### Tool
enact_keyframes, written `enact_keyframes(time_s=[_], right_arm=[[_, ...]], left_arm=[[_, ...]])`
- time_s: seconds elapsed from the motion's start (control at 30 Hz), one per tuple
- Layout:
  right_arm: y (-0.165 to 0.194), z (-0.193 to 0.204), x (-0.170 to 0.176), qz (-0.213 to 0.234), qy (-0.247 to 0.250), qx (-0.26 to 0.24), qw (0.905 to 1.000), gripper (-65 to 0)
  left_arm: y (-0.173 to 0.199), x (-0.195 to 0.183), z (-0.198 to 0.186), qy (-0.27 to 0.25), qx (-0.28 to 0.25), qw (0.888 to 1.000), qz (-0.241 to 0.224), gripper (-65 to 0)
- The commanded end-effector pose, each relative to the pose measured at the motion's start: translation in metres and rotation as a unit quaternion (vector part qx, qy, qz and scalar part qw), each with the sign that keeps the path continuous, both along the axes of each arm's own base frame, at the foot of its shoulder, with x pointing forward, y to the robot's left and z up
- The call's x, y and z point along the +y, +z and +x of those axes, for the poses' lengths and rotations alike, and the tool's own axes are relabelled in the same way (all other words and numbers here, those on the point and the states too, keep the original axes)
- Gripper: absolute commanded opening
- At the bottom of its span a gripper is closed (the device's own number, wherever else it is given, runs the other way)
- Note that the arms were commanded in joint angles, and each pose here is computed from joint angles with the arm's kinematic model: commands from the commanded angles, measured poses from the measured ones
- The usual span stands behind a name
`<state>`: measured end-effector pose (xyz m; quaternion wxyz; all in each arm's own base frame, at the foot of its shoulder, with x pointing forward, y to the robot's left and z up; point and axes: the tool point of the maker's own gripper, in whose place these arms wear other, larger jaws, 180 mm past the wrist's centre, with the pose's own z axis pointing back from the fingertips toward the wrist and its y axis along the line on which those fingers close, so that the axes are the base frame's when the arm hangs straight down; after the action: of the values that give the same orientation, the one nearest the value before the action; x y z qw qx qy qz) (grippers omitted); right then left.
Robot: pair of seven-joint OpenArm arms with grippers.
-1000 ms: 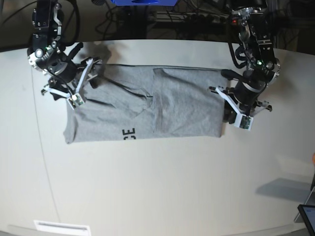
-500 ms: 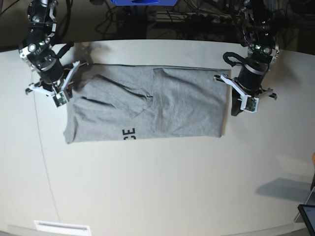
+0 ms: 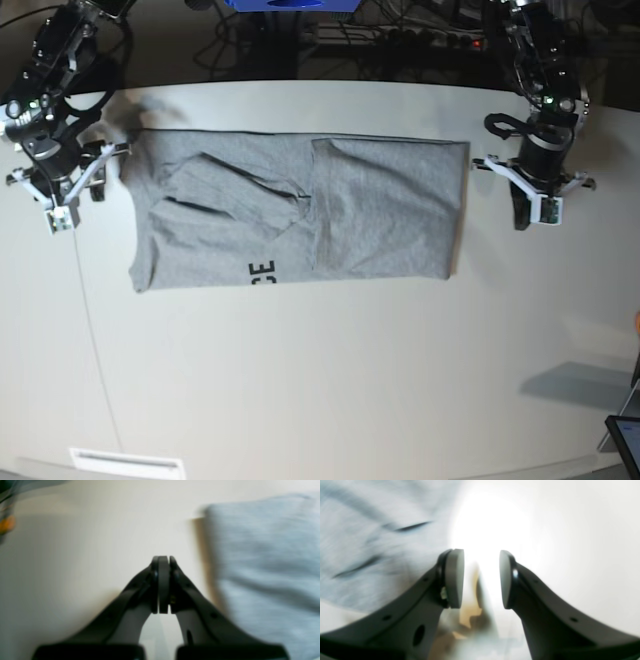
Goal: Fold the T-shirt properly
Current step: 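Release the shirt and move both grippers outward to its two ends, then grasp the shirt's two ends with the left and right grippers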
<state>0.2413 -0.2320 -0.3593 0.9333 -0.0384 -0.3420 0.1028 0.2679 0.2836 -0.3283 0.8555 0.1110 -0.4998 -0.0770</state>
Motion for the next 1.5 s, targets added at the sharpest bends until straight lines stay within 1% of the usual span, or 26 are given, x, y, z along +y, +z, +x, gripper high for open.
enact_keyframes(time_s=[0.0, 0.1, 0.23, 0.33, 0.37, 0.4, 0.5, 0.53, 0.57, 0.63, 0.7, 0.77, 0.87, 0.93, 1.0, 1.03, 1.13, 1.2, 1.23, 1.33, 1.47], right_arm=[[0.012, 0.010, 0.004, 0.004, 0.008, -0.027, 0.9996, -42.2], [0.014, 0.019, 0.006, 0.009, 0.010, -0.032, 0.9994, -42.2], [-0.009, 0.026, 0.007, 0.037, 0.002, -0.008, 0.9993, -41.6], [-0.022, 0.027, 0.010, 0.053, 0.001, 0.008, 0.9986, -41.1], [-0.024, 0.026, 0.010, 0.056, 0.001, 0.011, 0.9984, -39.8], [-0.025, 0.027, 0.011, 0.057, 0.001, 0.013, 0.9983, -37.1], [-0.028, 0.026, 0.007, 0.052, -0.005, 0.041, 0.9978, -21.3], [-0.028, 0.026, 0.006, 0.050, -0.006, 0.048, 0.9976, -17.6], [-0.028, 0.025, 0.006, 0.049, -0.007, 0.054, 0.9973, -15.2], [-0.024, 0.029, 0.010, 0.065, -0.003, 0.053, 0.9965, -14.5], [-0.021, 0.027, 0.007, 0.077, 0.005, 0.057, 0.9954, -14.5], [-0.015, 0.029, 0.014, 0.108, 0.018, 0.048, 0.9929, -14.5], [-0.006, 0.030, 0.020, 0.143, 0.037, 0.038, 0.9883, -14.5], [-0.011, 0.029, 0.024, 0.166, 0.040, 0.044, 0.9843, -14.5], [-0.023, 0.026, 0.028, 0.196, 0.037, 0.058, 0.9782, -14.5], [-0.030, 0.025, 0.030, 0.213, 0.035, 0.065, 0.9744, -14.5], [-0.048, 0.018, 0.041, 0.278, 0.027, 0.084, 0.9566, -14.5], [-0.053, 0.019, 0.044, 0.311, 0.020, 0.080, 0.9467, -14.7], [-0.054, 0.020, 0.042, 0.322, 0.016, 0.076, 0.9434, -14.7], [-0.063, 0.016, 0.039, 0.338, 0.006, 0.088, 0.9370, -14.7], [-0.069, 0.012, 0.036, 0.336, 0.001, 0.099, 0.9367, -14.8]], left_arm=[[0.013, 0.014, 0.002, 0.011, -0.021, 1.000, 0.012, -65.0], [-0.001, 0.039, -0.006, 0.036, 0.003, 0.999, 0.017, -65.0], [-0.033, 0.046, -0.012, 0.029, 0.051, 0.998, 0.012, -65.0], [-0.051, 0.048, -0.019, 0.035, 0.075, 0.997, 0.001, -65.0], [-0.056, 0.049, -0.021, 0.038, 0.081, 0.996, -0.002, -65.0], [-0.061, 0.050, -0.024, 0.040, 0.087, 0.995, -0.005, -65.0], [-0.067, 0.043, -0.014, 0.027, 0.092, 0.995, -0.009, -65.0], [-0.071, 0.040, -0.013, 0.021, 0.098, 0.995, -0.010, -65.0], [-0.075, 0.036, -0.011, 0.011, 0.103, 0.995, -0.010, -65.0], [-0.079, 0.030, -0.009, -0.003, 0.110, 0.994, -0.009, -65.0], [-0.077, 0.021, 0.001, -0.014, 0.103, 0.995, -0.011, -65.0], [-0.079, 0.018, 0.004, -0.017, 0.104, 0.994, -0.014, -65.0], [-0.078, 0.014, 0.012, -0.020, 0.099, 0.995, -0.018, -65.0], [-0.080, 0.010, 0.013, -0.026, 0.101, 0.994, -0.020, -65.0], [-0.080, 0.010, 0.014, -0.026, 0.100, 0.994, -0.020, -65.0], [-0.080, 0.010, 0.014, -0.026, 0.101, 0.994, -0.020, -65.0], [-0.081, 0.010, 0.012, -0.026, 0.103, 0.994, -0.020, -65.0], [-0.082, 0.010, 0.011, -0.026, 0.104, 0.994, -0.020, -65.0], [-0.082, 0.010, 0.011, -0.026, 0.104, 0.994, -0.020, -65.0], [-0.082, 0.010, 0.011, -0.026, 0.104, 0.994, -0.020, -65.0], [-0.082, 0.009, 0.011, -0.026, 0.104, 0.994, -0.021, -65.0]])
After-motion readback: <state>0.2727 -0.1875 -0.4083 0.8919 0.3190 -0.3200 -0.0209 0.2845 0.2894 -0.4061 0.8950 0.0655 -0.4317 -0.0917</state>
